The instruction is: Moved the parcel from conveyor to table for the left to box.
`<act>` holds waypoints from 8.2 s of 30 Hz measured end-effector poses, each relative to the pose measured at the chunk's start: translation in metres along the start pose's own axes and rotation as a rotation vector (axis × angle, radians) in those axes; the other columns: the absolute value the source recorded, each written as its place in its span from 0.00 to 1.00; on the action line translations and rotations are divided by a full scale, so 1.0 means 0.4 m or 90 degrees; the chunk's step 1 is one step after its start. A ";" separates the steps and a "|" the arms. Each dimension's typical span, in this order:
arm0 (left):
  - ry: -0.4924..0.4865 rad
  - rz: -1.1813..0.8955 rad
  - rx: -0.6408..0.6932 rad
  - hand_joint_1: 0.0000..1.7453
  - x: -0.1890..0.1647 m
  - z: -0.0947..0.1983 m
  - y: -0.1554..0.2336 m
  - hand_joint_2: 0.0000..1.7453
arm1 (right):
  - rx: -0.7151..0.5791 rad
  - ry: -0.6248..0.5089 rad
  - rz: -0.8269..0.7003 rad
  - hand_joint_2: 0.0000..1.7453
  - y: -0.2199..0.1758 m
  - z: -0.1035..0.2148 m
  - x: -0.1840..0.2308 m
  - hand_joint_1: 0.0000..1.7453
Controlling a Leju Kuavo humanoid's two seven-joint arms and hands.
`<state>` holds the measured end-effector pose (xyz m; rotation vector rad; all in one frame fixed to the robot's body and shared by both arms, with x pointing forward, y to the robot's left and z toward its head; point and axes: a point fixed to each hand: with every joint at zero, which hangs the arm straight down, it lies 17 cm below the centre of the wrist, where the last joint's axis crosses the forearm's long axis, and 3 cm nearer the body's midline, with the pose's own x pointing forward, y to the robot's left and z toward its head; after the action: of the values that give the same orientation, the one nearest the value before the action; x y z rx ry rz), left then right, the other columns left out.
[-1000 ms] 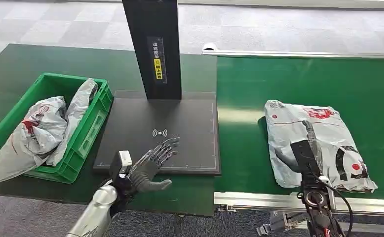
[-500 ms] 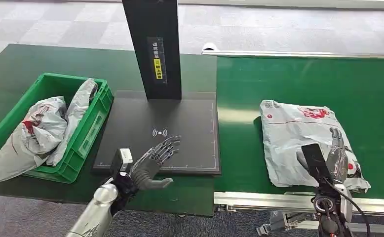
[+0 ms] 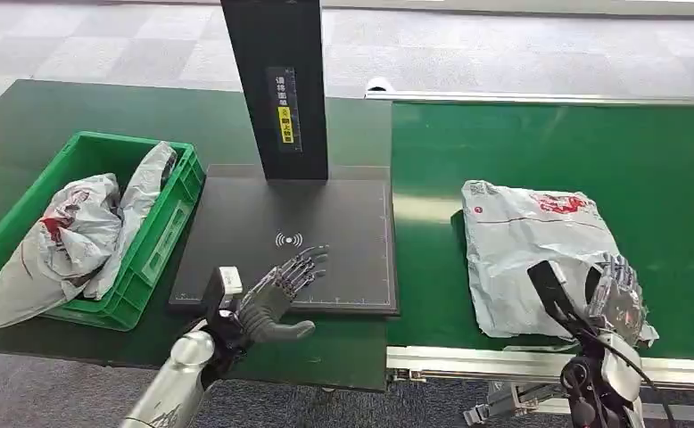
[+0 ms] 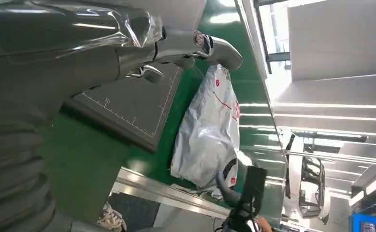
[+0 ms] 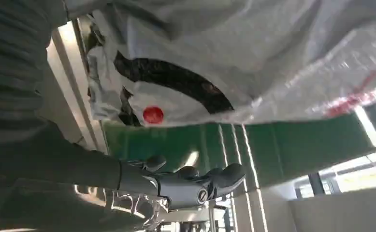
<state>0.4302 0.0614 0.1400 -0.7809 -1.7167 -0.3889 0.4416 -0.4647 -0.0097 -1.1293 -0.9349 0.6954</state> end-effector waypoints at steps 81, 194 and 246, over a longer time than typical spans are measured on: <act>-0.053 -0.056 0.168 0.00 0.056 -0.027 0.118 1.00 | -0.316 -0.187 -0.788 0.00 -0.326 0.100 0.112 1.00; -0.078 -0.179 0.231 0.00 0.097 0.028 0.164 1.00 | 0.129 -0.869 0.248 0.00 0.349 0.584 0.720 0.00; -0.007 -0.294 0.134 0.00 0.015 0.005 0.101 1.00 | 0.047 -0.771 -0.321 0.00 -0.004 0.523 0.815 0.00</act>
<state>0.4553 0.0936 0.1397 -0.2294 -1.9081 -0.5055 0.4049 -0.0971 0.1067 -0.2612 -2.0902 0.9686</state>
